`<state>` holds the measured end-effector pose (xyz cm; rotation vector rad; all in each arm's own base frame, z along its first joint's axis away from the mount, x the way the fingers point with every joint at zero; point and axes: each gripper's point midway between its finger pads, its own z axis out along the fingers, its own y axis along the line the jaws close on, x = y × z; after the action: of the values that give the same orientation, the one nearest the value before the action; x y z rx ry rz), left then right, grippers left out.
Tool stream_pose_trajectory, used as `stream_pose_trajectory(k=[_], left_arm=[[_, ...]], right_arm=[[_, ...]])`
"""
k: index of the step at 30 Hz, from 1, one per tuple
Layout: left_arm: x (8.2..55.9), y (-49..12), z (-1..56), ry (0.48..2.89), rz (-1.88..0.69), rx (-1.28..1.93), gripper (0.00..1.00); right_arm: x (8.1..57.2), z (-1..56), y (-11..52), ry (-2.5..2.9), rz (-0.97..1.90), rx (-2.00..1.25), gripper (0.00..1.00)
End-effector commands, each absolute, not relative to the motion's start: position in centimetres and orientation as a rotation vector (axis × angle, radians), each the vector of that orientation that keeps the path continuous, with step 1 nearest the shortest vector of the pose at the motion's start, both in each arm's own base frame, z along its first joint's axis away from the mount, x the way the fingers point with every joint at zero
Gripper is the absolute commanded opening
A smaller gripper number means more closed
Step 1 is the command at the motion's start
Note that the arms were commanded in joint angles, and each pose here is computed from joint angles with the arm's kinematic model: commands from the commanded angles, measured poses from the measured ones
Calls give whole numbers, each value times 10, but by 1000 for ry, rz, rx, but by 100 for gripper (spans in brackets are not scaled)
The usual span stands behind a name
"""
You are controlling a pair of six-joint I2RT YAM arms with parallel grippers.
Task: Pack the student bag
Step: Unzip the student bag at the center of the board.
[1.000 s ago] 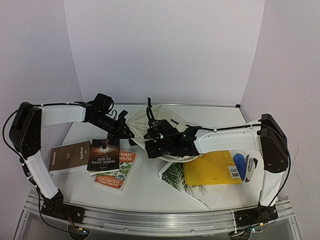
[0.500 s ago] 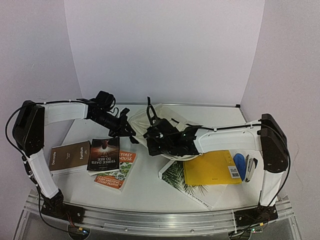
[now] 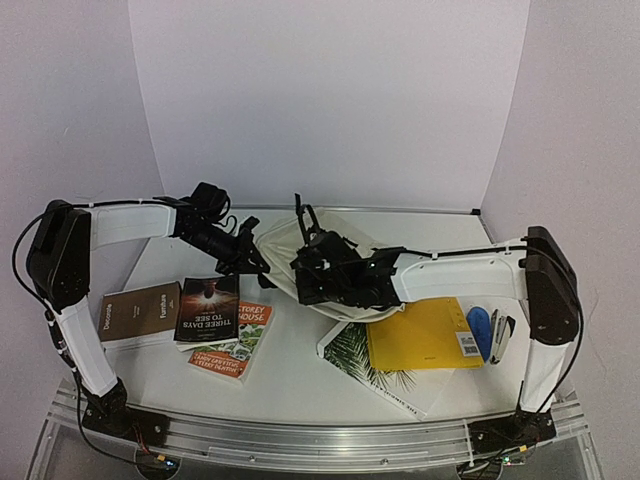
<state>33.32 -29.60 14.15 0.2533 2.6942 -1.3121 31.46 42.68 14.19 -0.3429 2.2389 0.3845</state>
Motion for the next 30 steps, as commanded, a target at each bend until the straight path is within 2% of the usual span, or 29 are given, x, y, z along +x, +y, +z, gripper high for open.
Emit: stream_pose_trajectory(k=[1,7,11,16,22,30], left_arm=[[333,-302,157,2619,-1370,332,0],[333,-302,156,2617,-1374,334,0],[333,-302,155,2617,-1378,335,0],[332,-303,154,2617,-1381,335,0],[336,-298,147,2630,-1364,314,0],[359,-266,134,2661,-1298,168,0]], right_arm=[[324,125,431,2247,324,-348,55],[323,103,435,2283,285,-388,57],[329,94,423,2277,201,-348,53],[334,89,413,2258,127,-320,37],[339,103,407,2221,110,-273,1],[336,141,376,2150,106,-123,0]])
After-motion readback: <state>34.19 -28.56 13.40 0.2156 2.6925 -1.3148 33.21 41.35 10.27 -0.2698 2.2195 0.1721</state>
